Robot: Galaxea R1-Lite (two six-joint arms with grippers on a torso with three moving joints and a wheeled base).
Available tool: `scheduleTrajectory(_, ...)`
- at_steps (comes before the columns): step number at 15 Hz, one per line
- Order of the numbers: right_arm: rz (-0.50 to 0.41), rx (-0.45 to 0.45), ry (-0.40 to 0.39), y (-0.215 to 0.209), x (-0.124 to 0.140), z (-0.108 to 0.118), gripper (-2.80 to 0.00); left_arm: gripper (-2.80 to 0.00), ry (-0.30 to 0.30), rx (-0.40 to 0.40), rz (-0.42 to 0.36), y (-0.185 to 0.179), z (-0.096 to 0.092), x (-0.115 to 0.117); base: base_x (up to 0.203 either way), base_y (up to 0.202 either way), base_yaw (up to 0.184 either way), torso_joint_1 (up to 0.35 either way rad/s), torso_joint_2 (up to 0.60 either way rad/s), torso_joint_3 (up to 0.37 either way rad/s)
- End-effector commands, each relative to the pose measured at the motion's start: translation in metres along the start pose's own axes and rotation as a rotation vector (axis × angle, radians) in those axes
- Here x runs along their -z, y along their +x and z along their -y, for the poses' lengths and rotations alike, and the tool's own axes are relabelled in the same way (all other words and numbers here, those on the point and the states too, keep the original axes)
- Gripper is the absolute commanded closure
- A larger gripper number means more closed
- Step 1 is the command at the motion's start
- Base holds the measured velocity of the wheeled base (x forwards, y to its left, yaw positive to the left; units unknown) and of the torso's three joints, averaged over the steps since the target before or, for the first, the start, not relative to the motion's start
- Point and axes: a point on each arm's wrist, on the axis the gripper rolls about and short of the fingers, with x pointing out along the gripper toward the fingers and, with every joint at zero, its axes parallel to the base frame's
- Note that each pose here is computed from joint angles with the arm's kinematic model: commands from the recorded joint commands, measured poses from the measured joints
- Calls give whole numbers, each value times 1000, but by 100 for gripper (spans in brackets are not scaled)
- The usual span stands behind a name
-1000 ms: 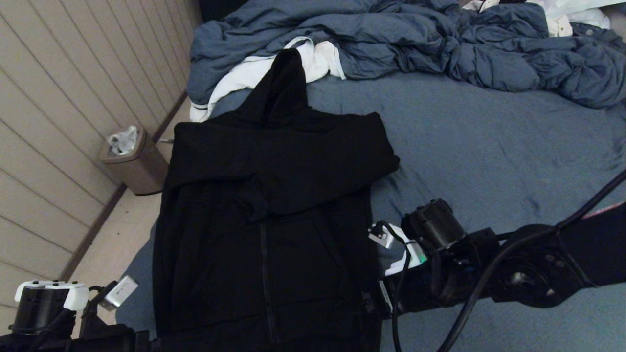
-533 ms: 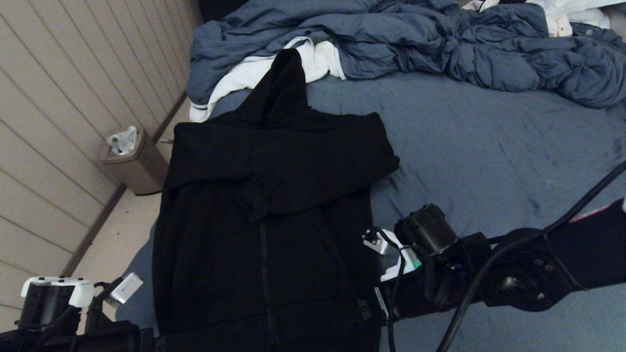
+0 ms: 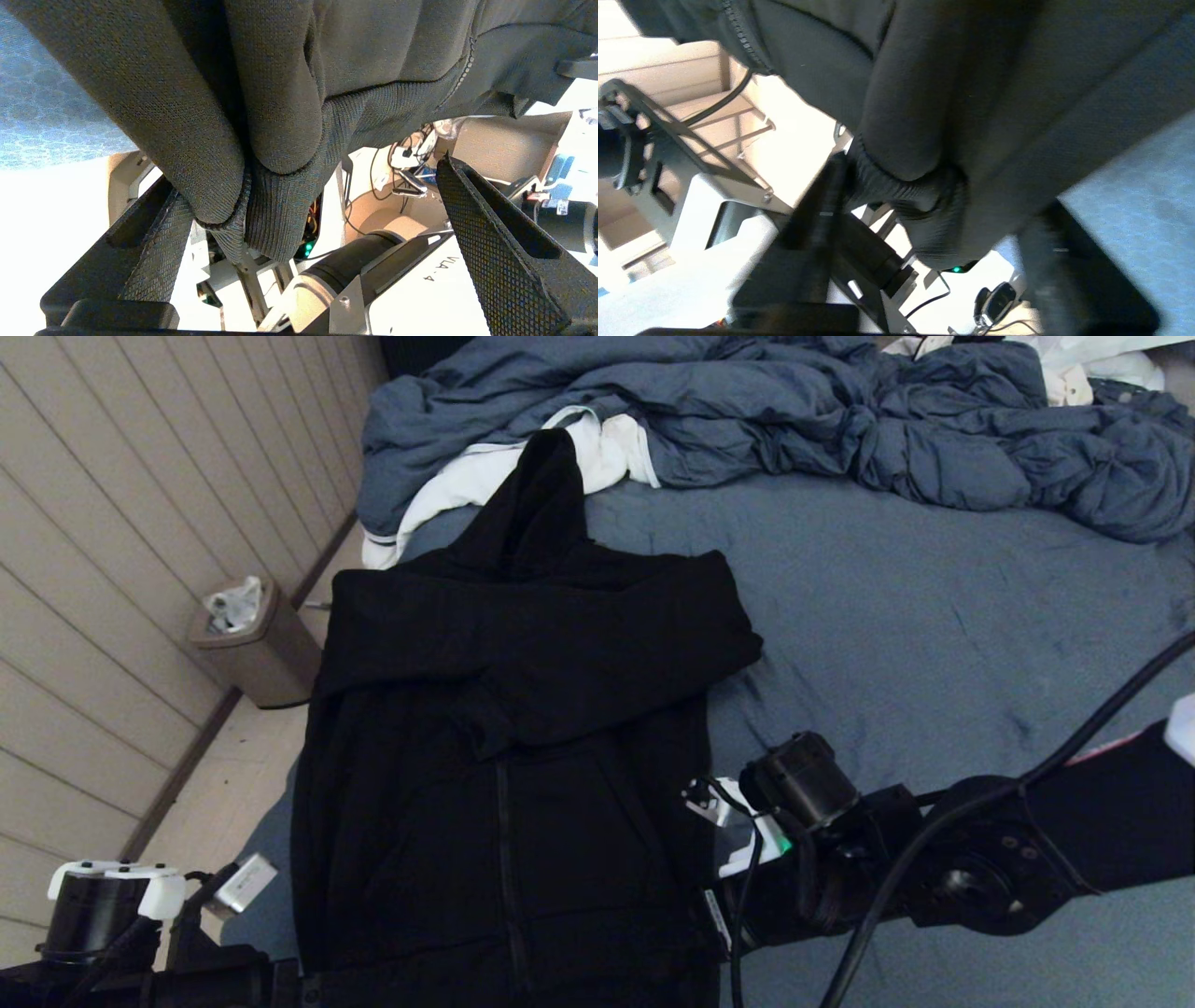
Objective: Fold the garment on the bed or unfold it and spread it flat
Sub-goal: Fold the black sweatshirt
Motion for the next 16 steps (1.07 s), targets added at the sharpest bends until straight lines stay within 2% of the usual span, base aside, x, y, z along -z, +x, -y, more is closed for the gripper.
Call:
scheduleTrajectory(1,-11,-4,-4,4,1,-1,0,-280,-1,4,1,0,0,0,0,0,0,0,0,0)
scheduleTrajectory(2,-22,-2,-4,6,3,-1,0,-280,-1,4,1,0,0,0,0,0,0,0,0,0)
scheduleTrajectory(3,-27,-3,-10,8,4,-3,-280,-280,0,4,2,0,0,0,0,0,0,0,0,0)
scheduleTrajectory(16,-13,11,-12,2,5,-4,-280,-280,1,5,6,-1,1,0,0,0,0,0,0,0)
